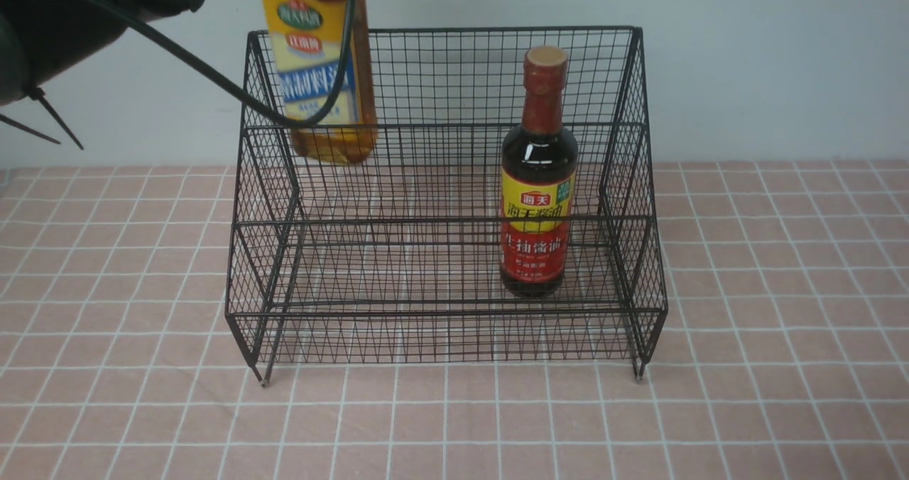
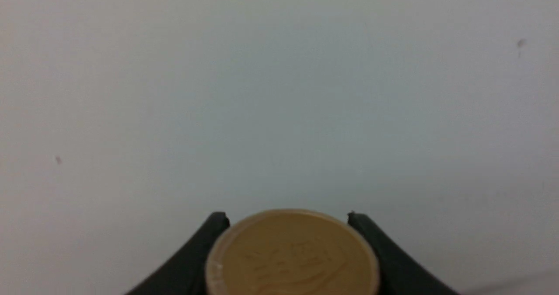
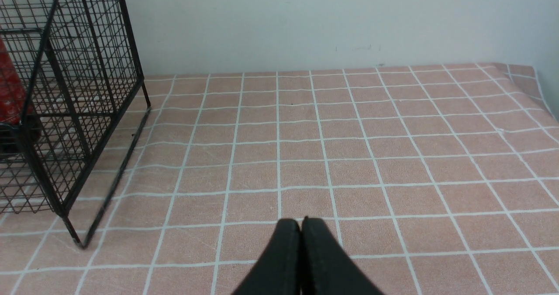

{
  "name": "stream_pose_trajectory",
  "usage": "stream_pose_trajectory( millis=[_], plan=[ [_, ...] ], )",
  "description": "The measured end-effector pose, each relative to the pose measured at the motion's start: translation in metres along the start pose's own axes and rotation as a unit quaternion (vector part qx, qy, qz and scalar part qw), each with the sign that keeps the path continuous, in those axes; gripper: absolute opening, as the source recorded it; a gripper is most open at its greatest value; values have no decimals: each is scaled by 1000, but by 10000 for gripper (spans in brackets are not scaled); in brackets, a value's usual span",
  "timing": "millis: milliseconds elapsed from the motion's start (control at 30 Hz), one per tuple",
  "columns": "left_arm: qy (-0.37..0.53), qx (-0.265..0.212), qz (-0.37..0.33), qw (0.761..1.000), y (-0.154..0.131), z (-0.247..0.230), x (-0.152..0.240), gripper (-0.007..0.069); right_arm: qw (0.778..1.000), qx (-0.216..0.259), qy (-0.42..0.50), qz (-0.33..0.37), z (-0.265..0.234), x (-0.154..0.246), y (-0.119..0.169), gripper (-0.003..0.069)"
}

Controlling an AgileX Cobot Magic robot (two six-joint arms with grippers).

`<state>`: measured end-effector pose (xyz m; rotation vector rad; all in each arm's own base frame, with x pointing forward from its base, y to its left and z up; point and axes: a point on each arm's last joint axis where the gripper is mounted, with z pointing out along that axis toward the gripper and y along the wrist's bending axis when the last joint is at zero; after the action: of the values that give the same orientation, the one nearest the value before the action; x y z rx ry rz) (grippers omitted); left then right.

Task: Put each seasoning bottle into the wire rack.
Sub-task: Use the left arm to put the condiment bottle back on the shelf

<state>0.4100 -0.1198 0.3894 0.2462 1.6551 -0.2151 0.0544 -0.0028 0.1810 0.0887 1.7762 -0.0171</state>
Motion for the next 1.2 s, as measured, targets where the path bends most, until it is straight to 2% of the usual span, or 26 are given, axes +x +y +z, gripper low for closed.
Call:
stream_pose_trajectory(
  millis=[167,300,567,967,1200],
  plan=[
    [93,24,3,995,-4,7,26,300,1000,0,0,0,0,0,0,-15],
    [128,32,7,991,-6,10,37,300,1000,0,0,0,0,0,0,-15],
    [157,37,15,987,-6,14,48,300,1000,0,0,0,0,0,0,-15],
    [154,35,6,987,-6,15,47,302,1000,0,0,0,0,0,0,-15],
    [105,27,5,994,-5,9,26,421,1000,0,0,0,0,0,0,-15]
  ],
)
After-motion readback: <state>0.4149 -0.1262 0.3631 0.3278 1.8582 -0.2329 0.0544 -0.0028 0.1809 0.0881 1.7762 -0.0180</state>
